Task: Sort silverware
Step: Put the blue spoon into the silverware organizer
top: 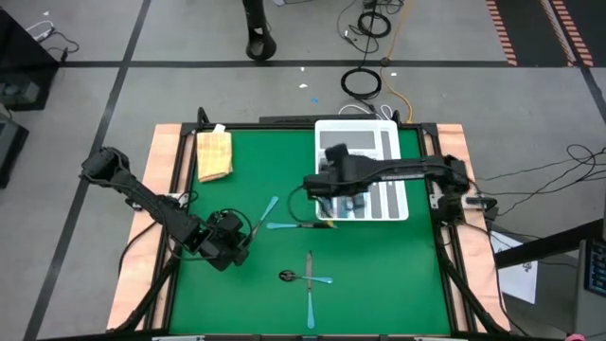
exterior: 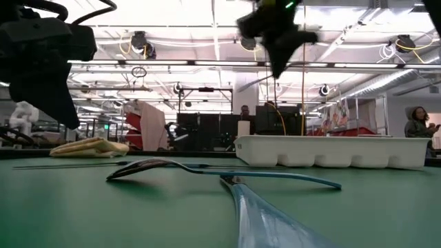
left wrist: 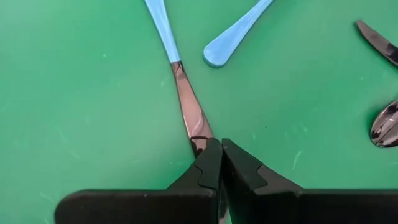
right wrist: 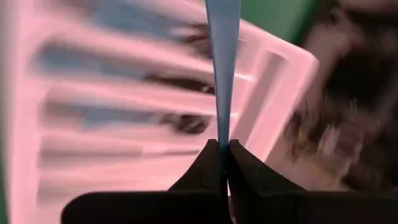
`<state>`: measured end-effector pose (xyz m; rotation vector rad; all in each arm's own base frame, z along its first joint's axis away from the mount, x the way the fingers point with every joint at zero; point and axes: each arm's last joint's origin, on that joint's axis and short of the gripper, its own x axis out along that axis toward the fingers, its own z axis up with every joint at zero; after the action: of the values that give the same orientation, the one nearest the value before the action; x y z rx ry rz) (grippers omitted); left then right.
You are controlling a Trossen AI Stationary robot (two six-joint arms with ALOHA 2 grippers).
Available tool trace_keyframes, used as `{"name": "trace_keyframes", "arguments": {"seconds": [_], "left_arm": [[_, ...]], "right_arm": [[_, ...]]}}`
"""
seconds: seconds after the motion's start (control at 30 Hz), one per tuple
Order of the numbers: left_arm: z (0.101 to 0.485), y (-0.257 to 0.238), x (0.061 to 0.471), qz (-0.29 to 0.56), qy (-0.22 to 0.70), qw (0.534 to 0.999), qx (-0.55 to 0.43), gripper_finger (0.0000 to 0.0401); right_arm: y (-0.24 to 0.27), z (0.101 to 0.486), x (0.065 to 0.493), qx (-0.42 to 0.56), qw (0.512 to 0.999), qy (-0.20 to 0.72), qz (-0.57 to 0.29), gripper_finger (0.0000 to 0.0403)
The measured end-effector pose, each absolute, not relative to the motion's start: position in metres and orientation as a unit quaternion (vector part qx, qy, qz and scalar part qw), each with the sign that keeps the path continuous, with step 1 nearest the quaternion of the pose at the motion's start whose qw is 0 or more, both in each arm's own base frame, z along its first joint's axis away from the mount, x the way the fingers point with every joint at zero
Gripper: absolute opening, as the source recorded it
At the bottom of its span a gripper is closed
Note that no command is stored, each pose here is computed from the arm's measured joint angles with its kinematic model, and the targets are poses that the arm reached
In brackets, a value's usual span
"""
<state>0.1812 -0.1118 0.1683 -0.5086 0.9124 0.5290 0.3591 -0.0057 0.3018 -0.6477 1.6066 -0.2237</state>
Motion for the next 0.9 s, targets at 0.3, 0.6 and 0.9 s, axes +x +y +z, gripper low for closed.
{"name": "trace_keyframes", "arguments": {"seconds": [0.3,0.6,0.9], "left_arm": [[0.173,-0.114,0.193,0.225,0.390,0.852,-0.267,0.0015],[0.192,-0.097,0.231,0.154,0.299,0.896,-0.289,0.0015],[0.194,-0.081,0.239,0.164,0.284,0.891,-0.313,0.0015]], "right_arm": [[0.000,0.276,0.320,-0.276,0.576,0.757,0.133,0.0000],[-0.016,0.222,0.284,-0.353,0.416,0.796,0.263,0.0000],[-0.050,0.208,0.298,-0.412,0.442,0.742,0.289,0.0000]]}}
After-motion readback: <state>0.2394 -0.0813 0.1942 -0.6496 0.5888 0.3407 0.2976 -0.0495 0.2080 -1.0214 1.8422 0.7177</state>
